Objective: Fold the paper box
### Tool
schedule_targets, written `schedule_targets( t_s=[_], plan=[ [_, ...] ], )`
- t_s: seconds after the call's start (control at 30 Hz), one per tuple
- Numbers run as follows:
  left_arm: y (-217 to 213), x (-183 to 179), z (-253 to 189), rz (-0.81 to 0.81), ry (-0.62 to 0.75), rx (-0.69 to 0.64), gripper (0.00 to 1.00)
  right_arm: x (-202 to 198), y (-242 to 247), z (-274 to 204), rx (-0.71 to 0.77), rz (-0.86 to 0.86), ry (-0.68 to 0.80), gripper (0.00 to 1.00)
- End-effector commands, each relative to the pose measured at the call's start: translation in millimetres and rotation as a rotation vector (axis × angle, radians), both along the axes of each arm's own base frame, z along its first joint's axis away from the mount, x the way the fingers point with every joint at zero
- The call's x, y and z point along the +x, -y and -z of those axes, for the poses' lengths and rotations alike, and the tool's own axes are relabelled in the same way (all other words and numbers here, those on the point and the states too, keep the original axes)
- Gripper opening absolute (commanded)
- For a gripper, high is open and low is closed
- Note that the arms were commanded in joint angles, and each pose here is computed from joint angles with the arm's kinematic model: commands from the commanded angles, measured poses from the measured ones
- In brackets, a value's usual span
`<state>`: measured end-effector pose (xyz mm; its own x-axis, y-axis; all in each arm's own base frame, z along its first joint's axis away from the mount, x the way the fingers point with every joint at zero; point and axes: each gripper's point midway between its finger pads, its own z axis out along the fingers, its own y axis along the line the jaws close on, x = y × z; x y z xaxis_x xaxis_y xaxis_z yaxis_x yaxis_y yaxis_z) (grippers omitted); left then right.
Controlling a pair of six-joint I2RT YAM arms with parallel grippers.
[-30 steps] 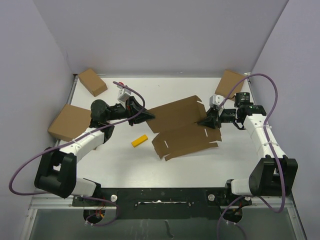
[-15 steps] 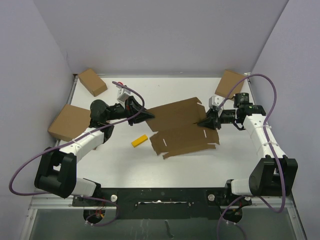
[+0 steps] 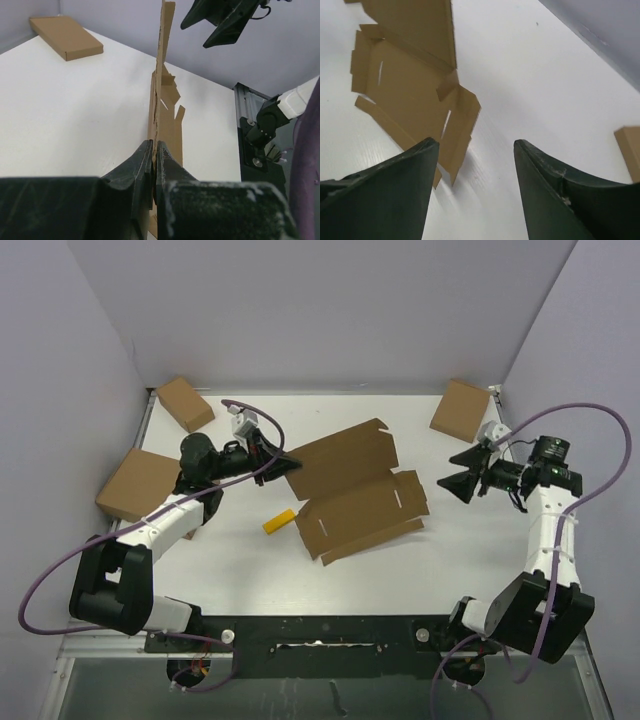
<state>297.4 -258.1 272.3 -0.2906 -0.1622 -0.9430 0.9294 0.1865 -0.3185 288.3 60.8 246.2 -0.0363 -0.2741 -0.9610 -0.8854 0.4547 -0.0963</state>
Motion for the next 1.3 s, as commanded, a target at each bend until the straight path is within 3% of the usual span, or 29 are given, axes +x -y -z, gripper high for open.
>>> schedule_targets(
  t_s=[0.0, 0.1, 0.2, 0.7, 1.27],
  plan=[
    [-6, 16, 4, -0.093, 0.025, 0.039, 0.00, 20, 40, 25, 0.119, 0.258, -0.182, 0.46],
    [-8, 26, 13, -0.138, -0.010, 0.059, 0.00, 32, 61, 66, 0.101, 0.400, -0.303, 0.23],
    [-10, 35, 21, -0.186, -0.042, 0.077, 0.00, 33, 57, 94, 0.064, 0.388, -0.389, 0.15],
    [-18, 56, 43, -0.308, -0.159, 0.108, 0.00, 38, 16, 183, -0.201, 0.329, -0.681, 0.08],
    [-19, 60, 50, -0.324, -0.181, 0.121, 0.00, 42, -4, 211, -0.342, 0.287, -0.702, 0.07]
  ],
)
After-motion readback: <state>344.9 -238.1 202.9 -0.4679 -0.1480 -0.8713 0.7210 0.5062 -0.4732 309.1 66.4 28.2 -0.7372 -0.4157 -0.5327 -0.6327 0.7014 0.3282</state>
